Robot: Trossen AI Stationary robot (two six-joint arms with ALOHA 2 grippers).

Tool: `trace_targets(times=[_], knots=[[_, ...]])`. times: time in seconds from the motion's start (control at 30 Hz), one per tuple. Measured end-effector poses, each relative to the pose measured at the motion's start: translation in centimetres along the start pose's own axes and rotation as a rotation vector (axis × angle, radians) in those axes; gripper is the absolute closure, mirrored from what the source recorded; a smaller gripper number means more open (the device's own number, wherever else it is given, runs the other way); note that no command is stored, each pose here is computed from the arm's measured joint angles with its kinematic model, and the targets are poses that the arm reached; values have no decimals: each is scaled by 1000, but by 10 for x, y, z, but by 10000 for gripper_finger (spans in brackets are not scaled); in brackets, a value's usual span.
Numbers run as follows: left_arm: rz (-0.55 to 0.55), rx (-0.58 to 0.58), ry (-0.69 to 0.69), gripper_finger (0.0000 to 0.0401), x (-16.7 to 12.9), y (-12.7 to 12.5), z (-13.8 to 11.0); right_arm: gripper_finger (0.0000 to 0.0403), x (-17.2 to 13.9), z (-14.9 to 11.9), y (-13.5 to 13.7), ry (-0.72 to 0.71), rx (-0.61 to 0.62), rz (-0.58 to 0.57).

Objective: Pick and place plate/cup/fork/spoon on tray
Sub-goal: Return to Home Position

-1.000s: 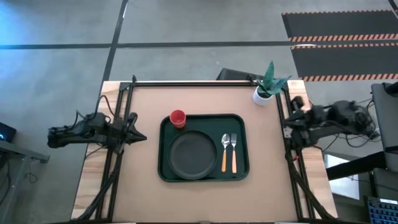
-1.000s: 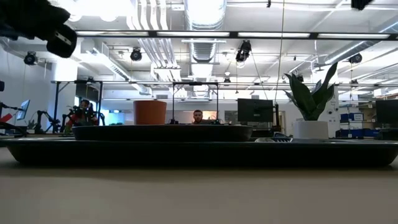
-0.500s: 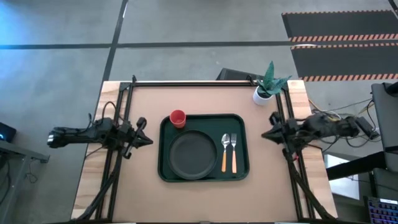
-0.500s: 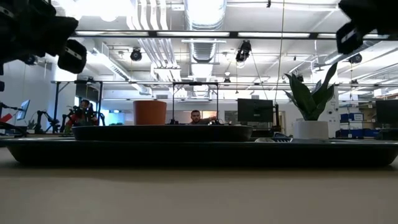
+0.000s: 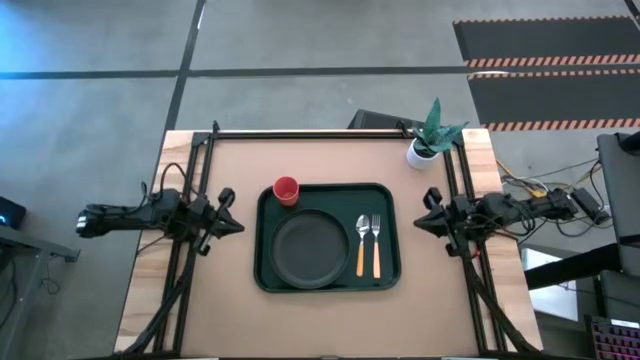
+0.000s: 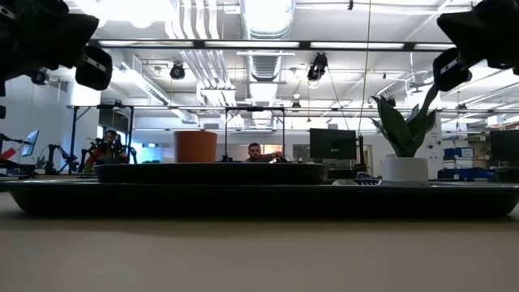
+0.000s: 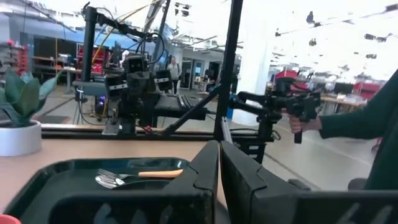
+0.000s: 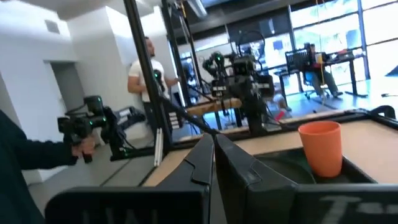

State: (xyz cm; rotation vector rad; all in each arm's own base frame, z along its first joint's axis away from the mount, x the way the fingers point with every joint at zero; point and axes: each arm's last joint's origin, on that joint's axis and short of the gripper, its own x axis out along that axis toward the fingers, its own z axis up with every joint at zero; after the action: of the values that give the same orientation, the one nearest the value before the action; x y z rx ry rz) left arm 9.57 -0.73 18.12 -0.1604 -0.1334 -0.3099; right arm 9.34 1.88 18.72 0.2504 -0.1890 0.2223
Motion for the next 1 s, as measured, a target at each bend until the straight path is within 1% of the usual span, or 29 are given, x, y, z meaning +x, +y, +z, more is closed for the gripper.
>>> trace_targets(times=[0.13,0.27,0.37,0.43,0.53,0.7,1.0], knots=[[7,53,35,401,1,1,-3,394,-1,-10,-2,102,10,-25],[41,57,120,401,2,4,-12,394,-2,-18,-4,186,9,-51],[176,54,173,401,2,9,-18,394,-1,-18,-5,194,-89,-61],[274,91,194,401,2,12,-20,394,-1,-18,-5,192,-148,-69],[347,157,211,401,2,15,-21,394,-1,-18,-6,195,-175,-79],[362,161,220,401,1,15,-22,394,1,-23,-7,245,-196,-86],[366,153,265,401,3,17,-26,394,4,-32,-9,345,-178,-104]])
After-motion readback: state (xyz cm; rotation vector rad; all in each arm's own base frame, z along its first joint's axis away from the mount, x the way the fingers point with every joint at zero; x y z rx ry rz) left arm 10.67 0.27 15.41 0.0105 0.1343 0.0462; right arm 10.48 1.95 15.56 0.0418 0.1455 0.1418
